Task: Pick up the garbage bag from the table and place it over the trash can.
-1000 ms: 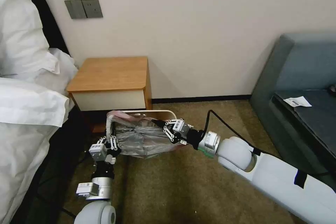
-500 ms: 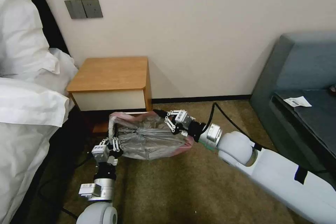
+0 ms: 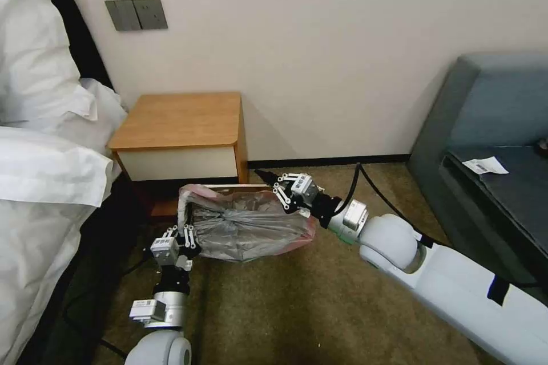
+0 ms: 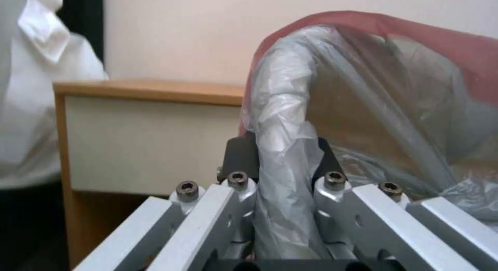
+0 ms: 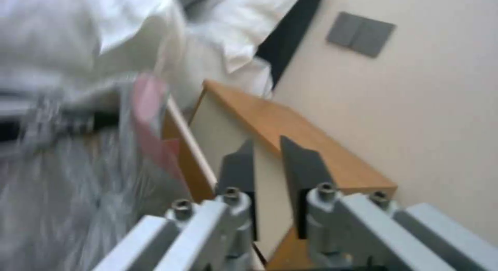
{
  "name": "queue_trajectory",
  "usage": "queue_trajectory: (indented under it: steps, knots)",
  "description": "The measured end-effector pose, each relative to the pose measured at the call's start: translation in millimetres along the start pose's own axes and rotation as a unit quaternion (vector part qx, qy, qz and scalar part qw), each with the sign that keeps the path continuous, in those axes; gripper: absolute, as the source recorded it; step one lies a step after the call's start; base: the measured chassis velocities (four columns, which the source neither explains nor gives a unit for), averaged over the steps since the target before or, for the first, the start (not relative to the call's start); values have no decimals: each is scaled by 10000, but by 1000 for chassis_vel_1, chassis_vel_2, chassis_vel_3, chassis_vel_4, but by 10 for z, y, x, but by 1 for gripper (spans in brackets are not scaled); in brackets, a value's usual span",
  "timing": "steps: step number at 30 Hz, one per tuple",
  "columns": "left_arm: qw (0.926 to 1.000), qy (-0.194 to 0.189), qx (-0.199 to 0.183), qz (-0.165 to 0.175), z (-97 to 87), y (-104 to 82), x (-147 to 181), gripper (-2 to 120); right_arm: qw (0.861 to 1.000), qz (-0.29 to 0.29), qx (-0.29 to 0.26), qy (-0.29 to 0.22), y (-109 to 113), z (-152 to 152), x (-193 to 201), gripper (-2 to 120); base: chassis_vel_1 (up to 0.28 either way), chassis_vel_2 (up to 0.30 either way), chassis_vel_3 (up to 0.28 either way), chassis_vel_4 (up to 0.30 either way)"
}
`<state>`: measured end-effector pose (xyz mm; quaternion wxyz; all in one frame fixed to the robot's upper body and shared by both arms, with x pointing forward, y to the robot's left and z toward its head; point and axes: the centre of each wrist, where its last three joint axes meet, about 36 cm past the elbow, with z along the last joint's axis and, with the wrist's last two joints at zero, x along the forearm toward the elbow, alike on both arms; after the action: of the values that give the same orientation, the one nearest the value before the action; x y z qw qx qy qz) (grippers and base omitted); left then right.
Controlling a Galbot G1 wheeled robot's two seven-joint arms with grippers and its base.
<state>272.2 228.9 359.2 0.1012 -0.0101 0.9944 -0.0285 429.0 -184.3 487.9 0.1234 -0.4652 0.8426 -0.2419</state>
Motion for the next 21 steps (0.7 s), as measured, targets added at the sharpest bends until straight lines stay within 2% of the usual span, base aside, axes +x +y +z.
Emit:
queue_trajectory:
  steps: [1,3,5,7,9,13,14,17,18,21]
  knots:
    - [9999,-27,-120,23,5,10,0,10,9987,-199,334,315,-49,-84,21,24,0,0,0,0]
    - [9998,-49,-202,47,7,11,0,10,9936,-526,652,753,-116,-221,38,32,0,0,0,0]
    - [9997,-55,-221,54,9,11,0,10,9916,-610,743,869,-129,-262,29,35,0,0,0,0]
    - [9995,-70,-290,73,25,16,-1,10,9880,-702,884,1054,-153,-320,-13,47,0,0,0,0]
    - [9994,-79,-325,83,32,17,-2,10,9873,-750,899,1078,-155,-336,-34,51,0,0,0,0]
    - [9991,-83,-394,112,50,17,2,10,9853,-970,840,1125,-104,-346,-99,69,0,0,0,0]
    - [9991,-83,-394,112,50,17,2,10,9853,-970,840,1125,-104,-346,-99,69,0,0,0,0]
    - [9991,-61,-392,115,68,17,7,10,9863,-1023,705,1086,-53,-374,-104,82,0,0,0,0]
    - [9991,-61,-392,115,68,17,7,10,9863,-1023,705,1086,-53,-374,-104,82,0,0,0,0]
    - [9992,-48,-390,113,83,19,3,10,9868,-1035,651,1065,-20,-387,-96,96,0,0,0,0]
